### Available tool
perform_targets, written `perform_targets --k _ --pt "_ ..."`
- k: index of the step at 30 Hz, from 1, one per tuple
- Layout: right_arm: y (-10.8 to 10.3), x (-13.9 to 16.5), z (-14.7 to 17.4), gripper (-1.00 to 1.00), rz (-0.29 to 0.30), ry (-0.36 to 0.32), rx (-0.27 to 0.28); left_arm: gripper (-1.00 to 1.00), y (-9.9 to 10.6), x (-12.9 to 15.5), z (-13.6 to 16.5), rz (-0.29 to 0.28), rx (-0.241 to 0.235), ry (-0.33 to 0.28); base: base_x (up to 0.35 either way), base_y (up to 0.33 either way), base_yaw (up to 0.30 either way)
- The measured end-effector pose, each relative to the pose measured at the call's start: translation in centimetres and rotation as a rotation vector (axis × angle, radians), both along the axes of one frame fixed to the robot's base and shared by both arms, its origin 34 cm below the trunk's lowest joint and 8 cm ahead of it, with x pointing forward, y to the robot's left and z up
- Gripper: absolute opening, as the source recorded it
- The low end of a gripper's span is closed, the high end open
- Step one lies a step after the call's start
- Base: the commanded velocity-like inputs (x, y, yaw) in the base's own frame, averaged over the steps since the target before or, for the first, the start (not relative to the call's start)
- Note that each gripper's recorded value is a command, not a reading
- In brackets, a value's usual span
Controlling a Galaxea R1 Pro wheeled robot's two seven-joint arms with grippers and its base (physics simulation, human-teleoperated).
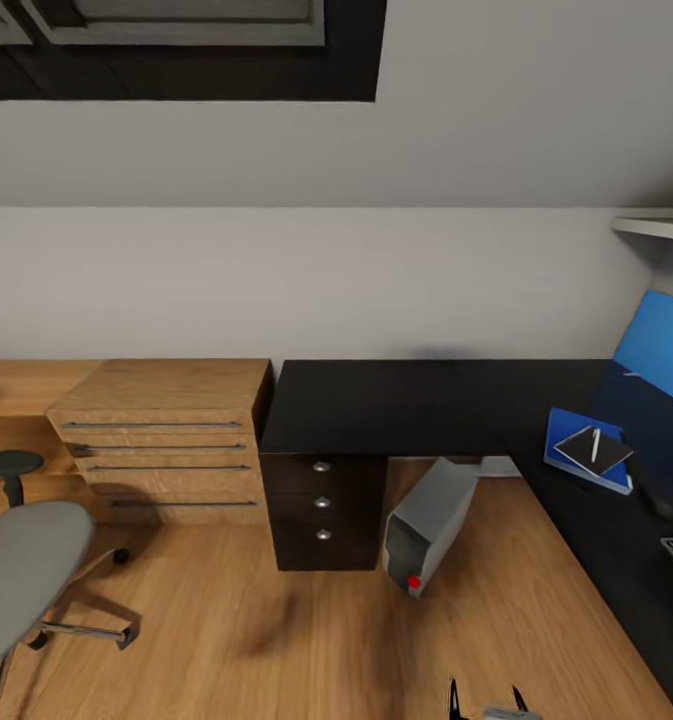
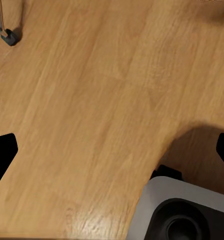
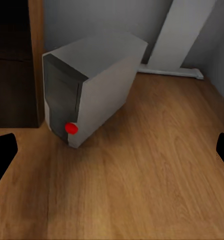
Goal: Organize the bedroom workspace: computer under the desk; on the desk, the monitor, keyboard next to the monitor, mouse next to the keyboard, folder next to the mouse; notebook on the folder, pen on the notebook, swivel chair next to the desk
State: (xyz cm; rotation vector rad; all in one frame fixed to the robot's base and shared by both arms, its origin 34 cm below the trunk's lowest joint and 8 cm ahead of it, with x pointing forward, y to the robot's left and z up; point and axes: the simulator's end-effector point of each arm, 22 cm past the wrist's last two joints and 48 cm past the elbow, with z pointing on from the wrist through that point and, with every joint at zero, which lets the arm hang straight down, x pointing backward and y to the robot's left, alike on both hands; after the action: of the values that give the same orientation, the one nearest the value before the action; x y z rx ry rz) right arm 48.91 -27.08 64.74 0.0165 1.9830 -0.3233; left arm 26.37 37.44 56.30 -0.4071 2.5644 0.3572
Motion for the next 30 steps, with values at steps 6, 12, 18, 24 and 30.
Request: perform_targets --k 6,12,18,24,30 --pt "-1.9 -2.1 0.7 1.00 -0.006 -0.051 -0.009 1.00 -0.1 0.2 0.0 0.000 -0.001 -0.005 0.000 0.000 0.192" --pt "-1.8 -2.4 0.6 1.00 -0.002 -0.047 -0.010 1.00 -0.2 -0.1 -0.1 -0.002 -0.004 -0.002 0.000 0.000 0.216" --pt "-1.8 -2.3 0.8 1.00 -0.001 -0.052 -0.010 1.00 -0.3 0.0 0.0 -0.003 -0.004 -0.007 0.000 0.000 0.234" --pt "-1.9 -2.1 1.0 1.00 -0.004 -0.059 -0.012 1.00 -0.5 0.2 0.1 -0.003 -0.007 -0.017 0.000 0.000 0.247" --pt "-2.6 -1.8 1.6 1.00 -0.037 -0.082 -0.022 1.00 -0.2 2.4 1.6 -0.012 0.027 -0.135 0.000 0.000 0.250"
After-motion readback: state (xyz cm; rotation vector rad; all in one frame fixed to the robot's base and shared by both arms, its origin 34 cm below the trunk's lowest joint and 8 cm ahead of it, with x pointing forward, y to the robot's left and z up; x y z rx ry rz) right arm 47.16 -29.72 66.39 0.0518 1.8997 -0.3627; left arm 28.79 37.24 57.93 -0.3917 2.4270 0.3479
